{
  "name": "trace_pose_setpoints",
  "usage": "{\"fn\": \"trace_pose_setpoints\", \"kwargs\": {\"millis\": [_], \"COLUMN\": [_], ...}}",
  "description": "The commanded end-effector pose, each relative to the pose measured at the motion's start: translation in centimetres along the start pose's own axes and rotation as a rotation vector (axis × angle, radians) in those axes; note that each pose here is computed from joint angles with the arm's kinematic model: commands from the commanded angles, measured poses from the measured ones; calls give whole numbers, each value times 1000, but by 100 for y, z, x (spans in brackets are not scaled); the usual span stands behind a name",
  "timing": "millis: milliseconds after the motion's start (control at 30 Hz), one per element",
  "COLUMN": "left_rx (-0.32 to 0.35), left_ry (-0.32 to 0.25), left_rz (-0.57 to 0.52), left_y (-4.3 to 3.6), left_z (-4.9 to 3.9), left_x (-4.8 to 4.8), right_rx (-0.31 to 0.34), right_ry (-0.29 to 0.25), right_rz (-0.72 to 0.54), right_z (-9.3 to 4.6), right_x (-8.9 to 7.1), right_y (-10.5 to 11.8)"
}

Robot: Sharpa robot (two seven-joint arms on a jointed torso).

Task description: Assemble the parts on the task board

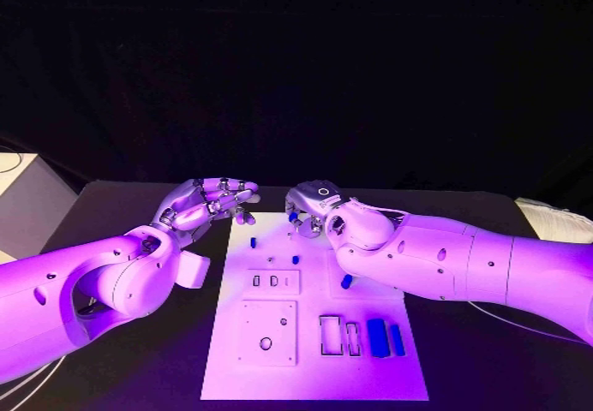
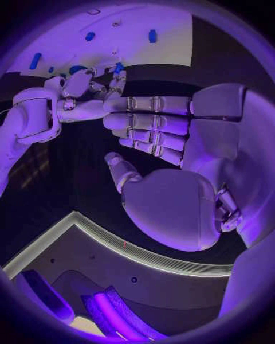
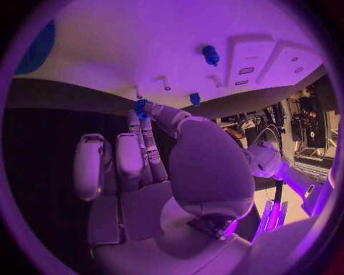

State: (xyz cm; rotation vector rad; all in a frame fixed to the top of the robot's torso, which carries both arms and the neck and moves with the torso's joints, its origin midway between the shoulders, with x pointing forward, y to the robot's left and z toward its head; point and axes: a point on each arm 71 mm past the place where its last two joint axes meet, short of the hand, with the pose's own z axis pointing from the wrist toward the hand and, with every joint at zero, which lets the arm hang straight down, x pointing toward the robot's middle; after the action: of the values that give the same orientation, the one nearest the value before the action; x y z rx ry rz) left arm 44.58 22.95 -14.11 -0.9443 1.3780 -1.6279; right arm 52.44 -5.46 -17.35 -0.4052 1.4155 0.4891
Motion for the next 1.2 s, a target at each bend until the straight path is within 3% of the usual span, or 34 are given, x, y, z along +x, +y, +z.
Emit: {"fn": "trace_pose_setpoints", "kwargs": {"millis": [33,1200], "left_rx": [9,15], "left_ry": [20,30], "left_rz": [-13,-14], "left_y": [-26,-56], "left_z": [13,27], "left_x": [26,31], "right_rx": [-2,17], "right_ry": [6,57], "right_rz": [-8,-25], "right_z": [2,39], "right_x": [9,74], "right_y": [-1,-51]}}
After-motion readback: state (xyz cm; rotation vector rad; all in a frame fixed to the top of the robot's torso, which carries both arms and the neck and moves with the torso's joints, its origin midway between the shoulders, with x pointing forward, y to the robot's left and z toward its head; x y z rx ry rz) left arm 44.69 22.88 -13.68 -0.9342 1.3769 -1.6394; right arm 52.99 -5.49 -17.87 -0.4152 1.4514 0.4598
